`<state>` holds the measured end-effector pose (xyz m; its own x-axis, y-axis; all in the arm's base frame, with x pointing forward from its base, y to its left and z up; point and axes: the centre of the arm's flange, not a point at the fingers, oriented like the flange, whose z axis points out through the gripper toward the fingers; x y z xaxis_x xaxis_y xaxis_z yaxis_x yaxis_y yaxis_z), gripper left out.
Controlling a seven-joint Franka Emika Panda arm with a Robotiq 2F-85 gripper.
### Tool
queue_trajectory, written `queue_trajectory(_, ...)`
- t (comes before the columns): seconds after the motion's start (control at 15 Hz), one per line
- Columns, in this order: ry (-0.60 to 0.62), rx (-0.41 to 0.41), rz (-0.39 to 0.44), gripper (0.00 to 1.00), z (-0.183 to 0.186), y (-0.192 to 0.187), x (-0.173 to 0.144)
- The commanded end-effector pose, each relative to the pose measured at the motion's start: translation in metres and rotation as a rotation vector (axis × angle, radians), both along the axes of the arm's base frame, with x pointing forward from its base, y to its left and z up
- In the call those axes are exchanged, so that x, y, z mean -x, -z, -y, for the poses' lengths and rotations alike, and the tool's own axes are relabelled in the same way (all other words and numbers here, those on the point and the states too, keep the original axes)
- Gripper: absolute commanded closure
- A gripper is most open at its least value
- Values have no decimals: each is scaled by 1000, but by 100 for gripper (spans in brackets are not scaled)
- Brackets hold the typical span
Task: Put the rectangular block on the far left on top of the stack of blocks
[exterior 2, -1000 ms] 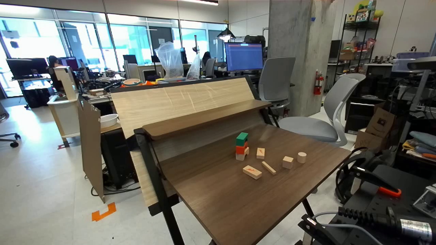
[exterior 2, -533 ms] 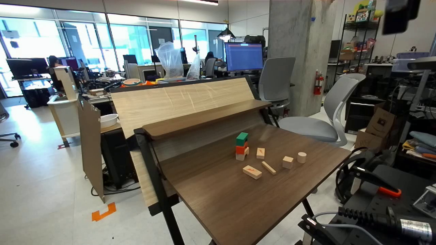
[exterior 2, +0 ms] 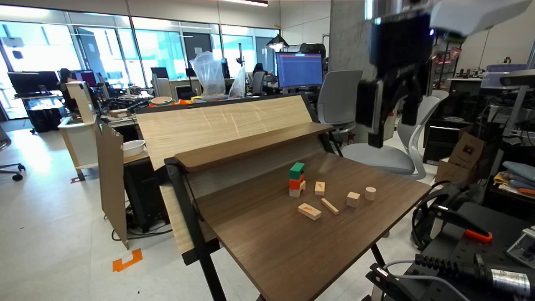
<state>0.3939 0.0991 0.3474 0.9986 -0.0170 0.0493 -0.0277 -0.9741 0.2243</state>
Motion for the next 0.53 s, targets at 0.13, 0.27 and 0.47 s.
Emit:
queue_trajectory(0.13, 29, 72, 11, 0, 18, 45, -31)
queue_trajectory(0.27, 50, 92, -1, 0, 24, 62, -48)
queue_trajectory(0.47, 53, 90, 1, 0, 23, 64, -57)
